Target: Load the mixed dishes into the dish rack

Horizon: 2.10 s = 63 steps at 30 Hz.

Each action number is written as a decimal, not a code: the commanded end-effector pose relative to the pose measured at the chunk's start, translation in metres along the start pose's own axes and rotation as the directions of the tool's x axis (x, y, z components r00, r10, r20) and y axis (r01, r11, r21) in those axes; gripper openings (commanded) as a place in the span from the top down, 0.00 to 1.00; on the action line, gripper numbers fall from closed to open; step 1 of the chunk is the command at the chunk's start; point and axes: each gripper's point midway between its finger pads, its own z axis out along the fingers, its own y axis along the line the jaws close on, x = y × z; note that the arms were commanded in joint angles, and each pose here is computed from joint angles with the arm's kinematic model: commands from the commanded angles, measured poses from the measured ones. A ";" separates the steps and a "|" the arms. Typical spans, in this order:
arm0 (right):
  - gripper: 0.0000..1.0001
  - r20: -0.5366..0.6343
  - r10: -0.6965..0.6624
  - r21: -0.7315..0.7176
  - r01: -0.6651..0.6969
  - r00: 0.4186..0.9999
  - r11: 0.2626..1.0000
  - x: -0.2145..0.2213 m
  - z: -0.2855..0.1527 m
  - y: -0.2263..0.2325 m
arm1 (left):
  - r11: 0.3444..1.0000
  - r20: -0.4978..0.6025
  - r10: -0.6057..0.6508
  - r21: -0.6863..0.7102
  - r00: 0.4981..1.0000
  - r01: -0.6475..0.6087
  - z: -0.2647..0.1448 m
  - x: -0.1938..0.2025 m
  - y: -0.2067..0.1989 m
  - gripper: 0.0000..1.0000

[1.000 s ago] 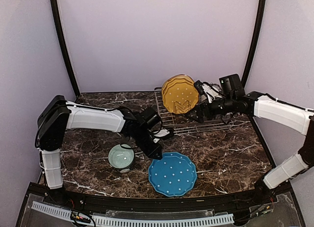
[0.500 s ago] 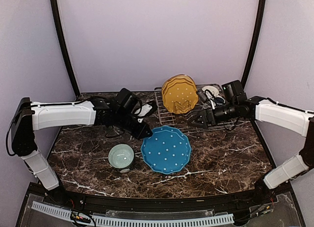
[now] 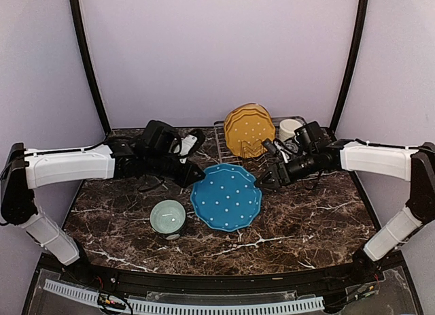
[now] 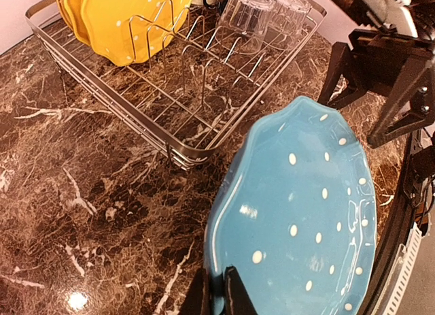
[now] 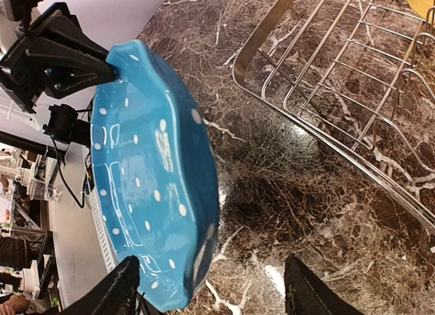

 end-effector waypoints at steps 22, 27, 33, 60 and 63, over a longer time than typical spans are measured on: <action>0.73 -0.027 0.014 -0.273 -0.021 1.000 0.962 -0.003 0.047 0.028 | 0.995 0.286 -0.001 0.093 0.958 -0.026 -0.040 -0.057 -0.024 0.99; 0.91 -0.009 -0.001 -0.276 -0.002 1.000 0.961 -0.011 0.043 0.033 | 0.996 0.281 0.004 0.082 0.960 -0.028 -0.039 -0.052 -0.021 0.99; 1.00 0.031 -0.045 -0.242 0.051 0.998 0.969 -0.024 0.032 0.037 | 0.998 0.272 0.020 0.059 0.962 -0.038 -0.038 -0.045 -0.017 0.99; 1.00 0.308 -0.494 0.311 0.404 0.813 0.860 -0.162 -0.102 0.037 | 0.970 0.367 0.088 -0.244 0.926 0.005 -0.089 -0.058 0.030 0.36; 1.00 0.294 -0.569 0.450 0.414 0.768 0.791 -0.186 -0.120 0.029 | 0.963 0.368 0.096 -0.268 0.925 0.006 -0.093 -0.055 0.034 0.34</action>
